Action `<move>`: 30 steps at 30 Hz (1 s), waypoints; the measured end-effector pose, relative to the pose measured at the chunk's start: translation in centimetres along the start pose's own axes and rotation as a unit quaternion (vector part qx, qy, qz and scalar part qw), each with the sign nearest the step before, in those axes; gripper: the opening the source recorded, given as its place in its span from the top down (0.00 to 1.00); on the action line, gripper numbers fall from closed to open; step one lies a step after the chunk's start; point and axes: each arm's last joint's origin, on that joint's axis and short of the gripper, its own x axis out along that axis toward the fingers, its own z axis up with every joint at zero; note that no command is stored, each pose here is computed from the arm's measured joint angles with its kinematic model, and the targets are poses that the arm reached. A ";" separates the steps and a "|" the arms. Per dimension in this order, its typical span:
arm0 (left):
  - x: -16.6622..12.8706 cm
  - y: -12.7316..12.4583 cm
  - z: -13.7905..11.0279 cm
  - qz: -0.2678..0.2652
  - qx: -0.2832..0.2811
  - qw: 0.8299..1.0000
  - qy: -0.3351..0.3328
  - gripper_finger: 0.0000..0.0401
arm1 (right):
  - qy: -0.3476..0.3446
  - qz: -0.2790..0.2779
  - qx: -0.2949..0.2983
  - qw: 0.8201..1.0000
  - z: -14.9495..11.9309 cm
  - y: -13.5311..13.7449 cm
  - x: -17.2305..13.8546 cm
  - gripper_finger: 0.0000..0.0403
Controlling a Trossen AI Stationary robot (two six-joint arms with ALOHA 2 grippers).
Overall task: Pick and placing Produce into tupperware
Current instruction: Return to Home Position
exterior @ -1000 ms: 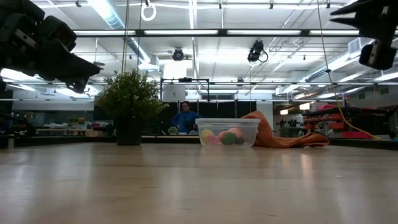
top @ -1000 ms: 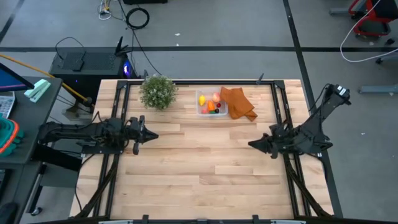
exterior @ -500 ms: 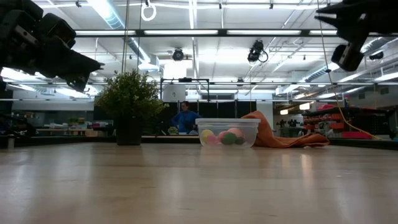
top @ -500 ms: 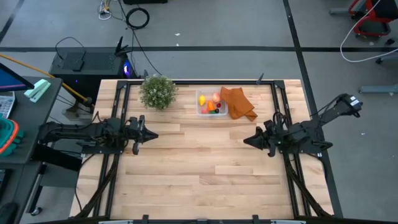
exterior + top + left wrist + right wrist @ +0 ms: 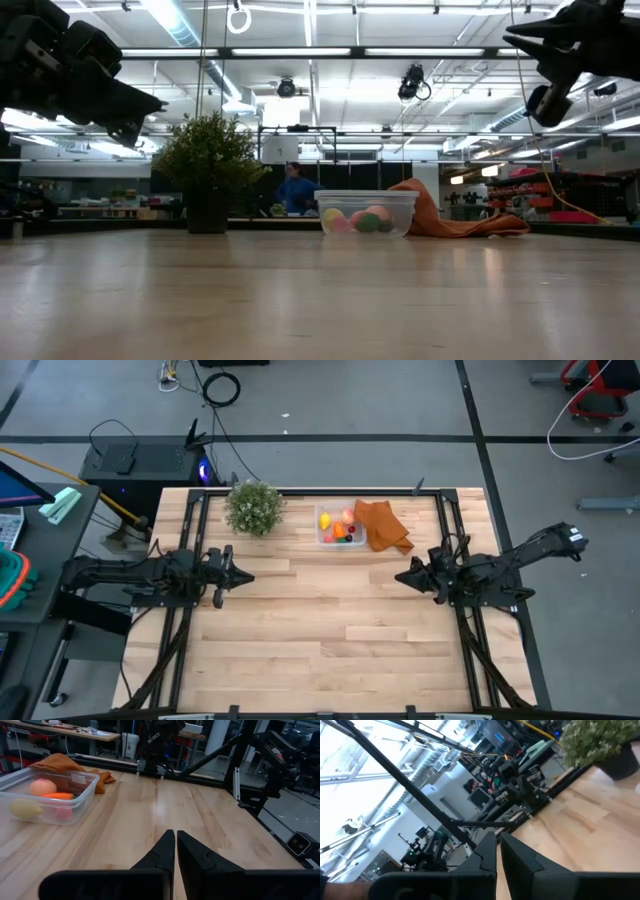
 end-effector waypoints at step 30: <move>0.0 0.0 0.0 0.000 0.000 1.000 -0.001 0.91 | -0.108 0.048 -0.076 0.990 3.7 -0.4 -2.4 1.00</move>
